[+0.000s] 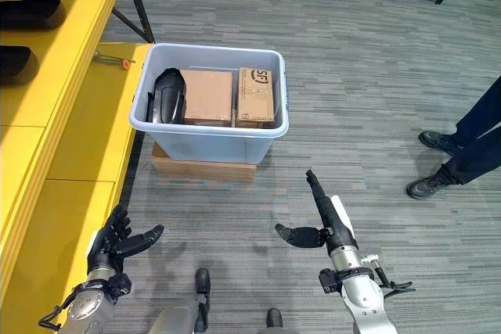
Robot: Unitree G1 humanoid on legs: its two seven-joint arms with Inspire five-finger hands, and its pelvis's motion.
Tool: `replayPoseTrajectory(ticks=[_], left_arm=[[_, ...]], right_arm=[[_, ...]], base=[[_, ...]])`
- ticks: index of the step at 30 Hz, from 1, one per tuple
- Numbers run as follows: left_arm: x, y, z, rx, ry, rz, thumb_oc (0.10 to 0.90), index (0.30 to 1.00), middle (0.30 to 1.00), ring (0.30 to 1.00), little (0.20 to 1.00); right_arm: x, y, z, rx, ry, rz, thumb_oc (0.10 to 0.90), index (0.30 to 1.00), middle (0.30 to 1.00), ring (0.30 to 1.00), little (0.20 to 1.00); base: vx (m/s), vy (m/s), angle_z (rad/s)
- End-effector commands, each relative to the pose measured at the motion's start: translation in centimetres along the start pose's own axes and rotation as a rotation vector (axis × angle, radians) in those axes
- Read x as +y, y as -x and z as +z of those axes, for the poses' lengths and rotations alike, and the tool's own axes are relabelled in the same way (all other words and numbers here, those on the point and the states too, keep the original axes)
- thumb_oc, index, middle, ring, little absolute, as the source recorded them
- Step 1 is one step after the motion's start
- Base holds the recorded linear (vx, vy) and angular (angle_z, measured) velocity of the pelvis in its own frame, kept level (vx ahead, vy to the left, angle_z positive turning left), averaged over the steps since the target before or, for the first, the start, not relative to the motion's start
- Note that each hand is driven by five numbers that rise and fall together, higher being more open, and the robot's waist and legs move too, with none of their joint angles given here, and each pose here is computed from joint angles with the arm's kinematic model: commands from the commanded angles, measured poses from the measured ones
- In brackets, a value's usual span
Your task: Move parts from the plastic box to the shelf.
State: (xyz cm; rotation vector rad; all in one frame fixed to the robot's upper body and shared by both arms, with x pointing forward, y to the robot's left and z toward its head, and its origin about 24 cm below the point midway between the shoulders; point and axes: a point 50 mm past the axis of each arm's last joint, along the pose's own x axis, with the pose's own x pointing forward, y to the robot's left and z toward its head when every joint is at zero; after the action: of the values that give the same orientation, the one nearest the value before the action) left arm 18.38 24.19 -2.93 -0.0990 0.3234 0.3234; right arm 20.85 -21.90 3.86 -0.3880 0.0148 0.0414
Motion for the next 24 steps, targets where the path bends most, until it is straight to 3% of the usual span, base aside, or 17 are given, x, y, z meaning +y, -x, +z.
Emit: replayPoseTrajectory(ticks=[1,14,24], left_arm=[[0.7,0.0,2.9,-0.157,-0.027,-0.008,0.9,1.0,1.0,1.0,1.0],[-0.5,-0.6,2.7,-0.136,-0.078,-0.08,0.9,1.0,1.0,1.0,1.0],[0.0,0.3,1.6,-0.103,-0.079,-0.083,0.9,1.0,1.0,1.0,1.0]], right_arm=[[-1.7,-0.8,3.3,-0.196,0.027,-0.059,0.9,1.0,1.0,1.0,1.0],[-0.1,-1.8,4.1,-0.232,0.013,-0.012,0.9,1.0,1.0,1.0,1.0],[-0.7,-0.5,3.2,-0.192,0.023,-0.019,0.9,1.0,1.0,1.0,1.0]], base=[[0.07,0.071,-0.01],[0.11,0.208,0.12],[0.25,-0.032,0.1]])
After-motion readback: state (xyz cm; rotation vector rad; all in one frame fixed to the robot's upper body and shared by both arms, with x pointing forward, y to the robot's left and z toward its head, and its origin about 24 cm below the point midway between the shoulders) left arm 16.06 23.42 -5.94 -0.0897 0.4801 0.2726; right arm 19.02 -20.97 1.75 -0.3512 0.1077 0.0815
